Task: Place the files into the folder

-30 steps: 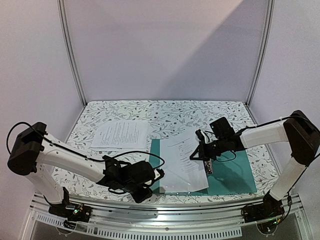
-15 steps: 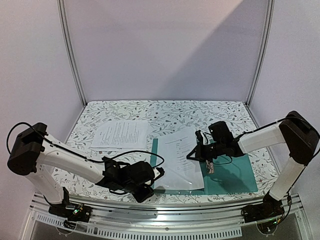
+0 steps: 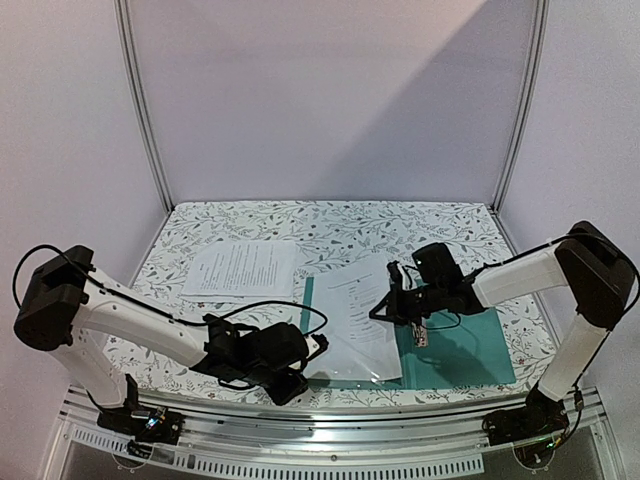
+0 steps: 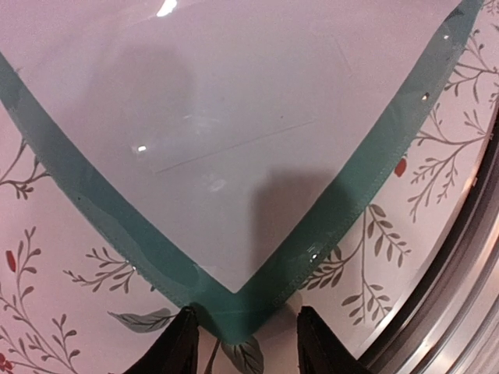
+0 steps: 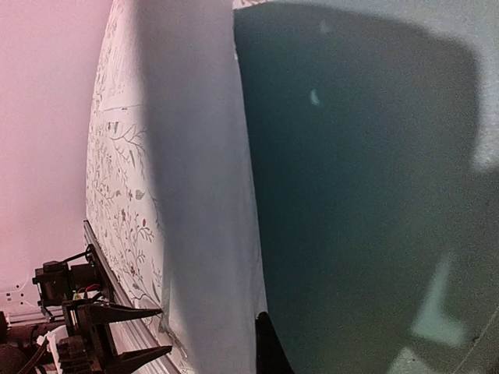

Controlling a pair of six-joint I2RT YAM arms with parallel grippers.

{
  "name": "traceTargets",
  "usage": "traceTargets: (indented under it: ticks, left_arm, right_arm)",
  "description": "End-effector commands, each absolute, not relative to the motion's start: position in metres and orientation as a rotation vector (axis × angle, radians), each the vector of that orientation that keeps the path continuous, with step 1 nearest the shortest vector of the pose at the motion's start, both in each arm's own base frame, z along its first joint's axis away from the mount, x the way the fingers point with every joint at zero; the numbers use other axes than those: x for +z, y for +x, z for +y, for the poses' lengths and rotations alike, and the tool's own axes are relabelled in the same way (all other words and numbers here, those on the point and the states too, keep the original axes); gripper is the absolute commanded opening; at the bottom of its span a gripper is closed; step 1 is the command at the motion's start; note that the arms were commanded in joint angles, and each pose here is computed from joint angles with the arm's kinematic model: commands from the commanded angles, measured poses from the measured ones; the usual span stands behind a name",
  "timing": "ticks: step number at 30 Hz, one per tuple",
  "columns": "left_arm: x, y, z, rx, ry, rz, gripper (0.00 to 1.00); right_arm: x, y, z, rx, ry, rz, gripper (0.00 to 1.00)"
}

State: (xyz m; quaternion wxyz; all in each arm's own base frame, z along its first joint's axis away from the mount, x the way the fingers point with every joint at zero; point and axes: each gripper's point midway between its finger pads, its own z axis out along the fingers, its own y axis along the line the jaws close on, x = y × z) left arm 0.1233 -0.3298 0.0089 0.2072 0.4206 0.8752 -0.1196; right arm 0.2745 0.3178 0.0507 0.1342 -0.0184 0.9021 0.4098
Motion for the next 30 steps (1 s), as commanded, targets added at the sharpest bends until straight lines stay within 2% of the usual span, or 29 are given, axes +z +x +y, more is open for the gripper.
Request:
traceTargets:
  ticks: [1,17,30]
  left_arm:
    - [-0.031,0.096,-0.291,-0.225,1.267,2.592,0.44]
    - [-0.031,0.097,-0.29,-0.218,1.246,2.597,0.44]
    - [-0.033,0.097,-0.291,-0.227,1.239,2.598,0.44]
  right_arm:
    - [0.046,0.265,0.337,1.184,-0.169,2.652,0.0]
    - [0.042,0.262,0.331,1.098,-0.134,2.707,0.0]
    - [0.042,0.263,0.335,1.135,-0.087,2.702,0.0]
